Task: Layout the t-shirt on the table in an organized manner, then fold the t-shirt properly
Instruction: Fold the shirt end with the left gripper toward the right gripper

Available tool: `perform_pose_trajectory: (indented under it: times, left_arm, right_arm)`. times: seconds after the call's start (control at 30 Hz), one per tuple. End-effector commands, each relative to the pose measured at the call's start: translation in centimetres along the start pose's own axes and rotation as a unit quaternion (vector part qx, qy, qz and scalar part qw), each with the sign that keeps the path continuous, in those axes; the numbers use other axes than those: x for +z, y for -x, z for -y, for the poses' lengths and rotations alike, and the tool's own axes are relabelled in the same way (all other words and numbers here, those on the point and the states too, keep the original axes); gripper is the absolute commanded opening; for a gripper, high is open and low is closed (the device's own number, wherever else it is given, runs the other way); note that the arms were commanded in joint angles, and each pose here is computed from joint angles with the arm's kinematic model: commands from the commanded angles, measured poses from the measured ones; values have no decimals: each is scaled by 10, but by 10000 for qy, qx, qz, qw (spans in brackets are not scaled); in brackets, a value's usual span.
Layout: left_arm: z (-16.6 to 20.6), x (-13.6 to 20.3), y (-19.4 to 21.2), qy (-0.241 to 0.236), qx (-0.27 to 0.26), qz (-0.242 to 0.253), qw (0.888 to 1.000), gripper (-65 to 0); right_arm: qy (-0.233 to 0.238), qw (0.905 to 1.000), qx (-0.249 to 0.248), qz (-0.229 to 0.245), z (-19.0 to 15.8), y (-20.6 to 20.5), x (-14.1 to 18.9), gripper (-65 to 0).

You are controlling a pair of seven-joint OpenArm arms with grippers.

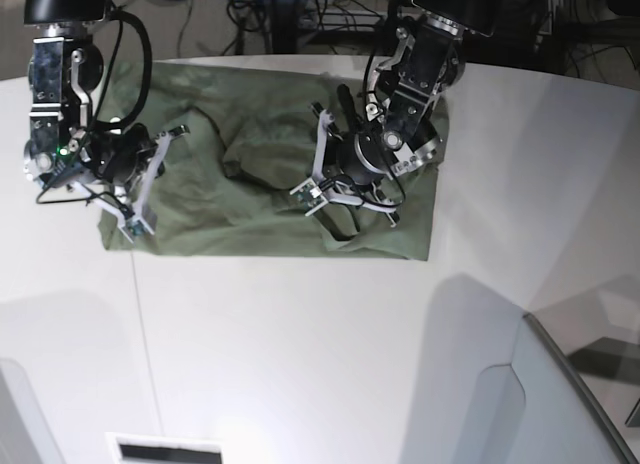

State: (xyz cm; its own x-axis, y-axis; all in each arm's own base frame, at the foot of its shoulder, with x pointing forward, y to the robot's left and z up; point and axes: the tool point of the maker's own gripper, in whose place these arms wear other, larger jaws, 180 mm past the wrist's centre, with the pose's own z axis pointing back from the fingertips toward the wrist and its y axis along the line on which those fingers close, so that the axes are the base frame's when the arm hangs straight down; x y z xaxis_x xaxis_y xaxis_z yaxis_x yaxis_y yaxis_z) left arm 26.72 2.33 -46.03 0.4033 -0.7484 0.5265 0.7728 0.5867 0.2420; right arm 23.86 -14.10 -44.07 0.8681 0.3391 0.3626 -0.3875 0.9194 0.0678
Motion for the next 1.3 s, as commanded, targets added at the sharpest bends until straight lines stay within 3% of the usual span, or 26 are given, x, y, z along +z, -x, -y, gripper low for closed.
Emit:
perform_pose_trajectory:
  times: [0.0, 0.1, 0.17, 0.3, 0.43, 0.53, 0.63, 0.7, 0.77, 0.93, 1.1, 1.27]
  left_arm:
    - [-6, 3, -15, -92, 9, 218, 9997, -650]
    - [-7, 4, -16, -109, -1, 232, 9997, -622]
    - [-9, 6, -20, -148, -13, 288, 9995, -472]
    - [-3, 15, -42, -149, -125, 584, 9981, -263]
    - [21, 25, -69, 18, -467, 913, 9947, -166]
    - [18, 39, -76, -123, -502, 903, 9946, -193]
    - [-16, 56, -69, -593, -383, 733, 9948, -281]
    - [-47, 63, -48, -950, -120, 468, 9943, -418]
    - [-77, 69, -23, -1292, 236, 241, 9910, -632]
    - [-121, 72, 14, -1720, 772, -51, 9820, -650]
    - [-112, 50, 29, -1448, 831, 46, 9859, -650]
    - [-96, 40, 49, -1239, 920, -165, 9879, -650]
  right_arm:
    - [65, 9998, 26, 170, 5, -11, 5, -648]
    - [65, 9998, 26, 170, 5, -11, 5, -647]
    - [65, 9998, 26, 170, 5, -11, 5, -647]
    - [68, 9998, 19, 170, 5, -11, 5, -647]
    - [66, 9998, 27, 176, 5, -12, 5, -647]
    - [77, 9998, 33, 204, 6, -15, 6, -647]
    - [77, 9998, 33, 204, 6, -15, 6, -647]
    - [74, 9998, 31, 197, 6, -14, 6, -648]
    - [69, 9998, 28, 183, 5, -13, 5, -648]
    - [50, 9998, 44, 200, 3, -15, 5, -648]
    - [33, 9998, 44, 205, 2, -15, 5, -648]
    - [40, 9998, 29, 183, 3, -13, 4, -648]
